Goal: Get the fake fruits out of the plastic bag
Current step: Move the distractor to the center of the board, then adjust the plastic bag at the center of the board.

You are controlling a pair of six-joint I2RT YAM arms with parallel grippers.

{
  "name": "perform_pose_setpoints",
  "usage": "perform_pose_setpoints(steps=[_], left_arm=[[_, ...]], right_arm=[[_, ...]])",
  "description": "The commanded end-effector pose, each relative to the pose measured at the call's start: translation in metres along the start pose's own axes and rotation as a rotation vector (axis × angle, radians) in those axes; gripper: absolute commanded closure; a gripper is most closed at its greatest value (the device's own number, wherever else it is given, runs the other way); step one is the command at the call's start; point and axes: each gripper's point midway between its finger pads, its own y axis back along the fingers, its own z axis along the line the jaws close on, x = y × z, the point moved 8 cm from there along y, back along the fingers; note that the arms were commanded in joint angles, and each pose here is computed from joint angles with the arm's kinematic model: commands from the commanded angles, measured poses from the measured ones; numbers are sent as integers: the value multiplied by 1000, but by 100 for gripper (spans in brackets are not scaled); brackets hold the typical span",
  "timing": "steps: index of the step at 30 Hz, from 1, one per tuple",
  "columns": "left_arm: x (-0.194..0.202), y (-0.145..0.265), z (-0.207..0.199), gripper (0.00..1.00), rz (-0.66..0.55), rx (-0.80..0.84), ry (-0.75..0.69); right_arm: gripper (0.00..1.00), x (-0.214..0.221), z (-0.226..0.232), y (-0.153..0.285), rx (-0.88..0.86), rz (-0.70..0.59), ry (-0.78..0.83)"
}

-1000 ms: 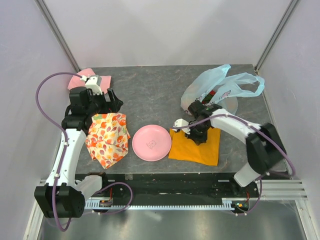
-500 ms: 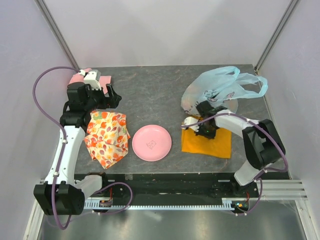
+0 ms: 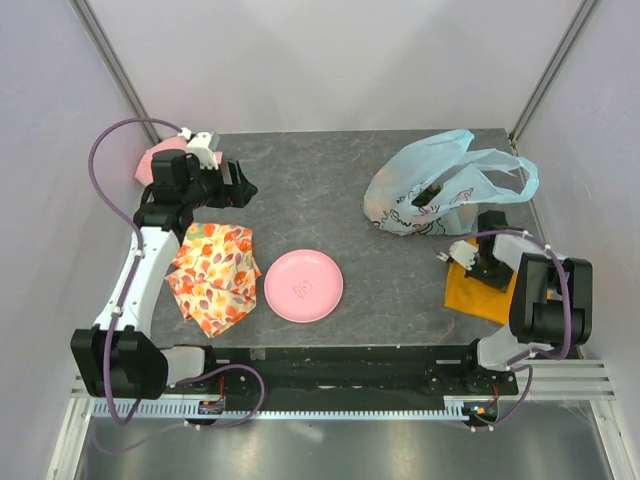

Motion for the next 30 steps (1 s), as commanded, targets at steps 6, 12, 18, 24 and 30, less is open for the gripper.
perform_pose_setpoints(steps=[6, 12, 18, 24, 30], left_arm=[[-8, -12, -61, 9, 82, 276, -141], [-103, -8, -149, 3, -37, 619, -171], [-130, -60, -222, 4, -70, 652, -154], [-122, -95, -274, 4, -115, 652, -169], [-115, -108, -294, 4, -149, 579, -202]], right_arm=[[61, -25, -50, 142, -272, -551, -279], [25, -28, -41, 257, -276, -930, -364], [23, -35, -50, 281, -221, -1069, -487], [21, -44, -67, 281, -195, -1111, -693], [20, -61, -73, 330, -235, -1443, -687]])
